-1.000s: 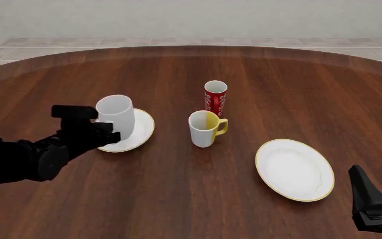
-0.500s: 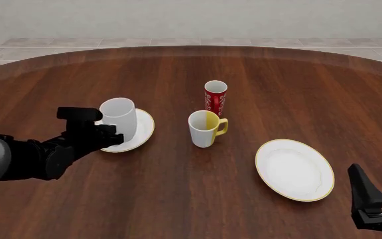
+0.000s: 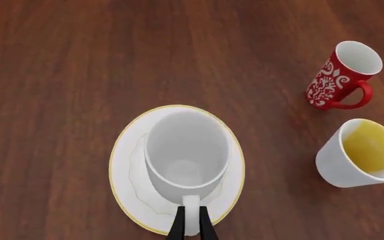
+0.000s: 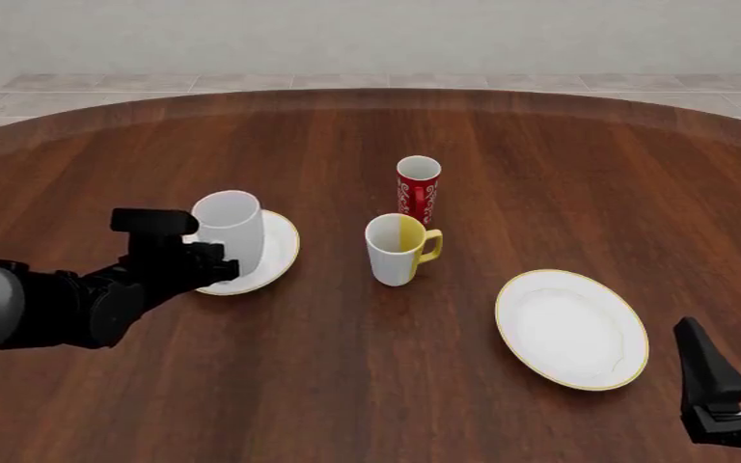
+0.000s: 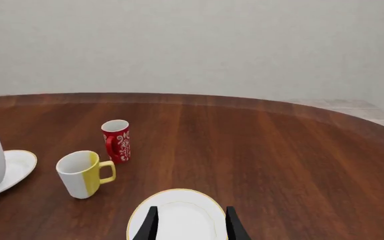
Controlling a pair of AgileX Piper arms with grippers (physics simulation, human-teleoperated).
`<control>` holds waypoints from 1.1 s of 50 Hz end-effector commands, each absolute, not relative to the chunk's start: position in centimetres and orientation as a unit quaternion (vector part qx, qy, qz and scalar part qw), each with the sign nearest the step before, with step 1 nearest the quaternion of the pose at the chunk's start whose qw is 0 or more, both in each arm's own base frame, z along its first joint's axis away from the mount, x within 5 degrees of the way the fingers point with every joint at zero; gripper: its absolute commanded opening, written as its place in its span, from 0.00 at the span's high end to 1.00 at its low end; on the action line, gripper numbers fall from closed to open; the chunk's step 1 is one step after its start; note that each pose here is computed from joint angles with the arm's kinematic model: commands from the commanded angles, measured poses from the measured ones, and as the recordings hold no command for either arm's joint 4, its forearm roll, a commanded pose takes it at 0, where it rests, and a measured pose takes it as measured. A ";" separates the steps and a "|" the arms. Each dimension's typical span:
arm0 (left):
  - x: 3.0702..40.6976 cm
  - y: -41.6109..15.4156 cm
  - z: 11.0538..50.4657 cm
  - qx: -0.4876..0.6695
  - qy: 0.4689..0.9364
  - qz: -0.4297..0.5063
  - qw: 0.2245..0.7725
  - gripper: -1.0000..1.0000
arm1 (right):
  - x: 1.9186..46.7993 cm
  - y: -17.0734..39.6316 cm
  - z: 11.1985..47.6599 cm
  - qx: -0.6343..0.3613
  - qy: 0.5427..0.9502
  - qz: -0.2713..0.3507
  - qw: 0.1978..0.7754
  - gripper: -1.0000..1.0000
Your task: Put the white mug on the left plate.
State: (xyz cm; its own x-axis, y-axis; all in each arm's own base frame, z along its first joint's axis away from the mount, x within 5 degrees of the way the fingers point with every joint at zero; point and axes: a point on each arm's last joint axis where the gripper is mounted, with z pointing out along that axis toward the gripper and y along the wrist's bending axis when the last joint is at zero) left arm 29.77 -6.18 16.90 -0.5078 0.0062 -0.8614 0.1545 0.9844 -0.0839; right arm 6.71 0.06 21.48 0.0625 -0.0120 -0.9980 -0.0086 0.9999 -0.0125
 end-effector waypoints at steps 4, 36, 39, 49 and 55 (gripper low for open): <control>29.7 -6.0 17.1 0.051 0.863 -0.070 0.497 0.00 | 6.6 0.1 21.5 -0.007 0.684 -0.001 0.729 0.00; 28.9 -6.0 18.5 0.053 0.857 -0.072 0.507 0.00 | 6.7 0.1 21.5 -0.010 0.684 -0.002 0.729 0.00; 28.6 -6.1 18.8 0.057 0.856 -0.073 0.509 0.00 | 6.6 0.1 21.5 -0.011 0.684 -0.002 0.729 0.00; 27.5 -6.4 19.8 0.064 0.851 -0.080 0.515 0.00 | 6.6 0.1 21.5 -0.011 0.684 -0.002 0.729 0.00; 27.0 -6.5 20.3 0.067 0.849 -0.083 0.517 0.00 | 6.6 0.1 21.5 -0.011 0.684 -0.002 0.729 0.00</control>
State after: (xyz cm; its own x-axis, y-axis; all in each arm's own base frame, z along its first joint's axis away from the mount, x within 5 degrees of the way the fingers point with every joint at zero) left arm 27.87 -6.30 19.46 -0.4674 0.0246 -0.8837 0.1841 0.9804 -0.0701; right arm 6.58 0.09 21.46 0.0642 -0.0183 -0.9978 -0.0118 0.9997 -0.0191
